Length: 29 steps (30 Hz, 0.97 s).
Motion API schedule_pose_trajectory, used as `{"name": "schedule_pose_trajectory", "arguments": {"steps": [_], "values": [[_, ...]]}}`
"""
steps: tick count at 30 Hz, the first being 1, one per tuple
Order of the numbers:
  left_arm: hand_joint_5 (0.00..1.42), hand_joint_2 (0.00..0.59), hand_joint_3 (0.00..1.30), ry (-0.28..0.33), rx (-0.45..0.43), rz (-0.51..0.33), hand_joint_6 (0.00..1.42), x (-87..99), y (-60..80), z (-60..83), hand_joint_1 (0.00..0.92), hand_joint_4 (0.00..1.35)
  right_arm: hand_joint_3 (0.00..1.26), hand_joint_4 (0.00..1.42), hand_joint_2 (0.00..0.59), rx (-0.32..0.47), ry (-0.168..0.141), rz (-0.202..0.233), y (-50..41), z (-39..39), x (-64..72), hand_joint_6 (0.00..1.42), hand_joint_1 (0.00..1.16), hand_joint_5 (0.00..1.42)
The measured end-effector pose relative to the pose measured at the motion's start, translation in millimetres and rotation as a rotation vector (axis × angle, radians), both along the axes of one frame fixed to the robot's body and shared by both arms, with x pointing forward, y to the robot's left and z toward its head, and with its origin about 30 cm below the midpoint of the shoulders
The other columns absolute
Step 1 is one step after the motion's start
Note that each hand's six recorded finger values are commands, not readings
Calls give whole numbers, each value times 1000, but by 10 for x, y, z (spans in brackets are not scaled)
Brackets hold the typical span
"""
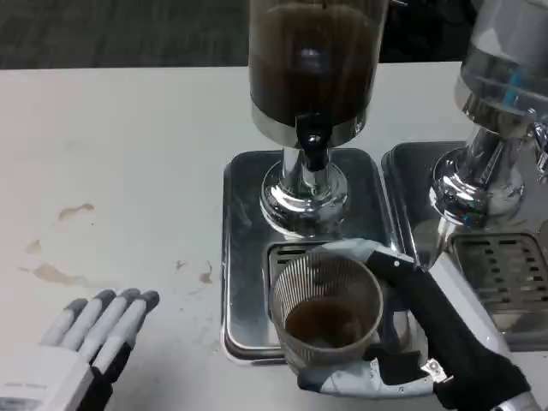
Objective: Grasp the cup under the faucet to collect the drink, then remove the cup.
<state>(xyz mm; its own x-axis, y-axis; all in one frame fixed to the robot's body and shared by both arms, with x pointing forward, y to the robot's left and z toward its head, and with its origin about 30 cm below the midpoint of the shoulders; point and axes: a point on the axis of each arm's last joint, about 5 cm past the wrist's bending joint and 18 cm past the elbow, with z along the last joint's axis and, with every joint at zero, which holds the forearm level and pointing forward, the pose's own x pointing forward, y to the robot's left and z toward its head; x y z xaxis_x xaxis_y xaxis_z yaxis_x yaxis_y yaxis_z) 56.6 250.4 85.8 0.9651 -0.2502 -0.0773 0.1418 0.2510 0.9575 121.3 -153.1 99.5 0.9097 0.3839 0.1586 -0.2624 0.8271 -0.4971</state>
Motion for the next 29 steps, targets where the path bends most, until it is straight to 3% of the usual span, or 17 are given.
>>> {"name": "schedule_pose_trajectory", "arguments": {"steps": [12,29], "values": [[0,70,0,-9,8,10,0,14,-28,5,0,0,843,882,234,17,-1,-19,-22,13,-24,1325,1030,1008],[0,74,0,-22,-7,-4,0,92,-89,-11,0,0,843,882,234,46,-3,-33,16,12,-22,1325,1030,1013]]}}
